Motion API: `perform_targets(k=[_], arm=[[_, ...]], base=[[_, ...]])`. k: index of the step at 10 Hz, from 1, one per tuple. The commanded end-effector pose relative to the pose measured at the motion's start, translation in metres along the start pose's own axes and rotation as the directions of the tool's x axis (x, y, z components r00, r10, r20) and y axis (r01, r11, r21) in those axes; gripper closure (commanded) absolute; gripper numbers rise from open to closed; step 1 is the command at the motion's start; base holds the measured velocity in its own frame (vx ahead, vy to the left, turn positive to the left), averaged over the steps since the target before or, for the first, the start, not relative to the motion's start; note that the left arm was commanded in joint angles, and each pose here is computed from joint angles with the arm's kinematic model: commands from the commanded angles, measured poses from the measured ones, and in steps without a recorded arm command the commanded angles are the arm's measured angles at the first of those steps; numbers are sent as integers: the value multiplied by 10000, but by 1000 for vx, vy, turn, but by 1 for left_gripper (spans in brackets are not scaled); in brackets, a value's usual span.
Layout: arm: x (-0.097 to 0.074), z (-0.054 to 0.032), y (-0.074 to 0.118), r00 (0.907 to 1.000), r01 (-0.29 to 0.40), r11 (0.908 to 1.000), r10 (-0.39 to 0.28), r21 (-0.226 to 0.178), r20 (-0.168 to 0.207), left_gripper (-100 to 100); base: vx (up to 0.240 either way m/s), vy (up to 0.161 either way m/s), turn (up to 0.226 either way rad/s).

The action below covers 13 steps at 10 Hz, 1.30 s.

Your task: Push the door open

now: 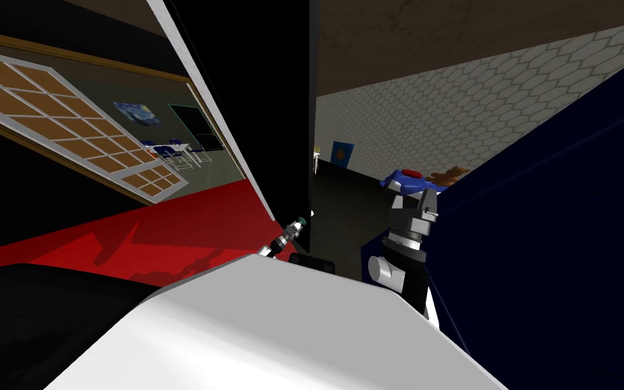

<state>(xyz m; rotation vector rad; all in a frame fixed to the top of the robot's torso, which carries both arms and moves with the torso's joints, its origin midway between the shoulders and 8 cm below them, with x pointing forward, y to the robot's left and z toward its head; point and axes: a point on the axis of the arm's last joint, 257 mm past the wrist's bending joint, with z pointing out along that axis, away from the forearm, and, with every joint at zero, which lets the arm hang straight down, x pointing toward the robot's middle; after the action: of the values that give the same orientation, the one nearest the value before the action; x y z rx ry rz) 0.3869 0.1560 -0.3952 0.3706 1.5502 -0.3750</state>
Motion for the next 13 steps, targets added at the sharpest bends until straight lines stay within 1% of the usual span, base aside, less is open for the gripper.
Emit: perform_targets(k=[1,2,3,5,7,9,10,12,13], arm=[[-20,3,26,10000,-24,10000,24,-35,46,100],[-20,3,26,10000,-24,10000,24,-35,46,100],[3,-11,21,9994,349,9994,-349,-50,0,100],[-6,-11,43,9975,708,9974,-707,-94,34,100],[-23,-10,79,9910,1332,9909,-1331,-169,107,100],[-41,-8,116,9802,1973,9800,-1969,-241,195,100],[-41,-8,116,9800,1987,9798,-1982,-240,195,100],[-65,-4,162,9619,2723,9617,-2713,-324,326,100],[-77,-2,184,9508,3087,9505,-3073,-359,396,100]], base=[[-9,6,4],[0,0,0],[6,-8,-7],[16,-12,3],[23,-15,-3],[29,-17,-4],[30,-17,-6],[33,-22,-4],[48,-27,2]])
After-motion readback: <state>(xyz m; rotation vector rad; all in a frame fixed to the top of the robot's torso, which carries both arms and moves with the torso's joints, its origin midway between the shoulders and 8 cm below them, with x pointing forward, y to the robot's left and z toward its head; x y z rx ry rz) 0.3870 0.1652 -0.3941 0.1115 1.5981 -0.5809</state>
